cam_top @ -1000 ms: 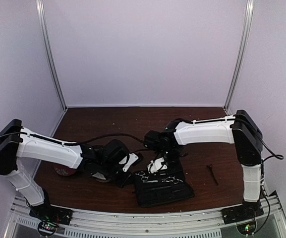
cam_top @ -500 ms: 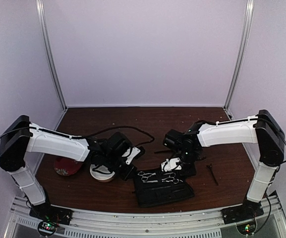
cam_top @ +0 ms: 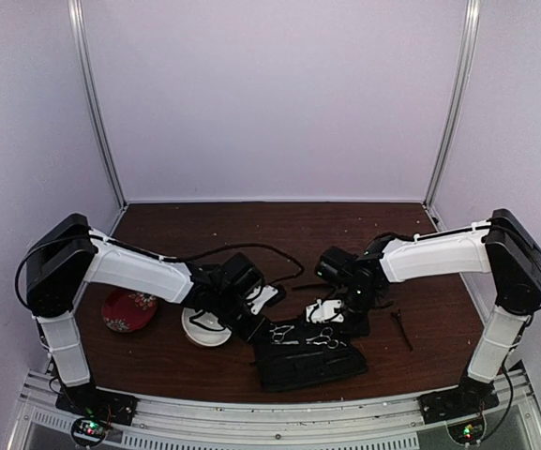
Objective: Sort the hair-cutting tools
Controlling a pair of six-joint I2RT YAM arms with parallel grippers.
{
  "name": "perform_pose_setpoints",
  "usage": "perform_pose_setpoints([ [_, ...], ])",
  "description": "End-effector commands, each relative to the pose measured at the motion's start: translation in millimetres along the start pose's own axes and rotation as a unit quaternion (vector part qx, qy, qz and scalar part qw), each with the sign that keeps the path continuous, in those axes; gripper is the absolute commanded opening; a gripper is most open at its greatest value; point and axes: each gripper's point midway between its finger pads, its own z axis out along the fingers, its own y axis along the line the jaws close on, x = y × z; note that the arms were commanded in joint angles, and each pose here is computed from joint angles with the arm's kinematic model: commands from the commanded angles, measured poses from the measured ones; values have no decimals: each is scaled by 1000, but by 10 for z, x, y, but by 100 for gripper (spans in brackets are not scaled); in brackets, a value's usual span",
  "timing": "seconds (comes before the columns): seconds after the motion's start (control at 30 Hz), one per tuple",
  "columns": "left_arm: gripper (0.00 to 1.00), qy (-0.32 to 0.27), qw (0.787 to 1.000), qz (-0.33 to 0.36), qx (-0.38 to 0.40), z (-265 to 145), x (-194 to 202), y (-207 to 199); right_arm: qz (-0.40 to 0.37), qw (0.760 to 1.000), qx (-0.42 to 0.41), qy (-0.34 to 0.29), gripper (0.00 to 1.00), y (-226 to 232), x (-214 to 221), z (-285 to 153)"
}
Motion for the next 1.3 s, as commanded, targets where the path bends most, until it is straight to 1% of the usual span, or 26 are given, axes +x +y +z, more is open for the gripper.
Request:
perform_pose_setpoints([
  [0.0, 0, -3, 1000, 8, 24, 93, -141, -86, 2, 999, -6, -53, 19, -5, -220, 48],
  [0.1, 0, -5, 1000, 11, 25, 96, -187, -100, 0, 998, -17, -64, 18, 36, -253, 44],
  [0.4, 0, -13, 1000, 10, 20, 47, -208, -95, -1, 998, -23, -61, 18, 60, -279, 60],
  [0.63, 0, -7, 999, 21, 41, 160, -362, -179, -12, 998, -29, -54, 18, 91, -360, 102],
  [0.77, 0, -7, 999, 26, 44, 162, -423, -206, -18, 999, -21, -45, 18, 97, -381, 135],
  [0.87, 0, -6, 999, 25, 43, 158, -415, -204, -13, 998, -2, -56, 18, 46, -418, 86],
  [1.0, 2, -10, 999, 23, 33, 82, -413, -192, -10, 998, 23, -61, 18, -26, -422, -47],
  [1.1, 5, -17, 999, 27, 20, -81, -425, -196, -4, 997, 56, -59, 19, -137, -337, -213],
  [1.2, 10, -30, 999, 36, 1, -298, -448, -196, 22, 994, 71, -81, 23, -240, -278, -452],
  [1.27, 16, -39, 998, 42, -11, -432, -446, -191, 32, 993, 60, -96, 25, -213, -243, -579],
])
